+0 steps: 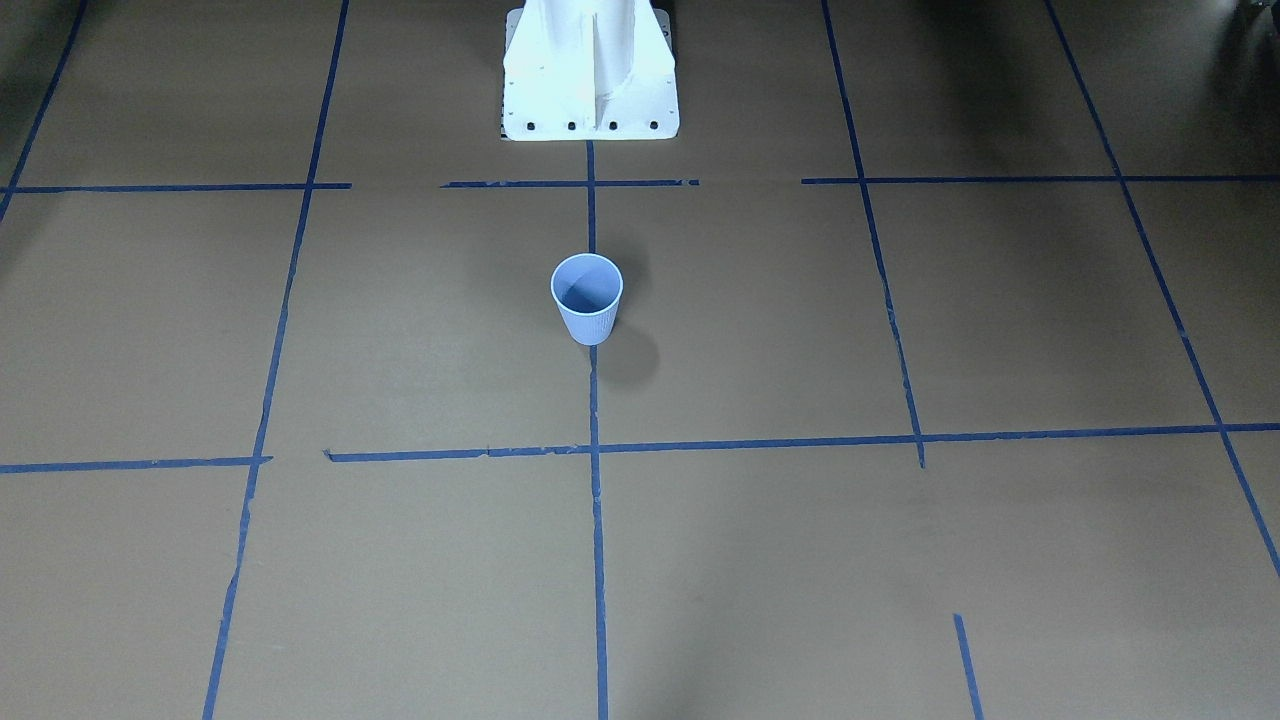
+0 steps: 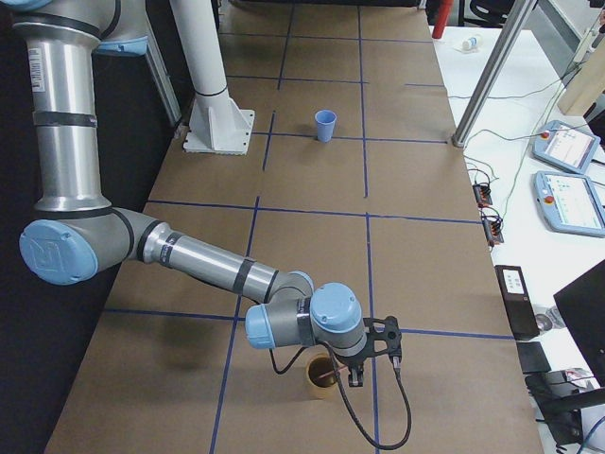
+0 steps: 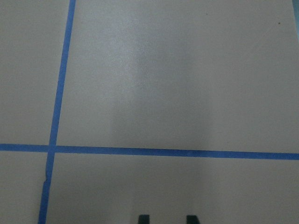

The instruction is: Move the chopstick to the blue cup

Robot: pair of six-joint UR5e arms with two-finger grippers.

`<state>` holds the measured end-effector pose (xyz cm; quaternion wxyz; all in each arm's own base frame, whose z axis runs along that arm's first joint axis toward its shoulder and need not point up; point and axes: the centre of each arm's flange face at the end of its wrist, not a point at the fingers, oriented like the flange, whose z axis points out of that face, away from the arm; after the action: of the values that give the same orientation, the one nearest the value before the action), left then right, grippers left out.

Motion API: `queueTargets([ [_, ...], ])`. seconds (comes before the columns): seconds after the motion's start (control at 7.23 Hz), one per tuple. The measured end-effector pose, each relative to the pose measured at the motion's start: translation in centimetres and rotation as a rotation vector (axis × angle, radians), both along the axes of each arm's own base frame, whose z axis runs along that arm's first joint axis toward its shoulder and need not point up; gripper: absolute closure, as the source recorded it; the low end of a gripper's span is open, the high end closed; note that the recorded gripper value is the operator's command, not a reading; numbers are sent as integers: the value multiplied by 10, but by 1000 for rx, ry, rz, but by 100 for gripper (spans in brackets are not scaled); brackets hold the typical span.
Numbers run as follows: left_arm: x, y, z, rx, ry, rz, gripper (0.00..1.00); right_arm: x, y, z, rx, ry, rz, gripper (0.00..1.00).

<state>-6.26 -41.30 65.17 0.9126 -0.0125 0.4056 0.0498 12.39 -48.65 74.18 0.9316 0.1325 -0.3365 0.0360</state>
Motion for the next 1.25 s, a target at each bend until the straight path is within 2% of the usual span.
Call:
queueTargets([
  [0.28,-1,-1,-2,5,-3,-1,0,11,0,-22,49,-19,11,100],
  [0.69,-1,-1,-3,8,-5,-1,0,65,11,-73,136,-44,104,100],
  [0.83,-1,-1,-4,8,-4,-1,0,74,12,-87,144,-57,114,100],
  [0.97,-1,-1,-4,8,-3,-1,0,80,12,-105,138,-67,106,100],
  [1.25,0,-2,-4,7,0,-2,0,94,-8,-162,68,-73,65,100],
])
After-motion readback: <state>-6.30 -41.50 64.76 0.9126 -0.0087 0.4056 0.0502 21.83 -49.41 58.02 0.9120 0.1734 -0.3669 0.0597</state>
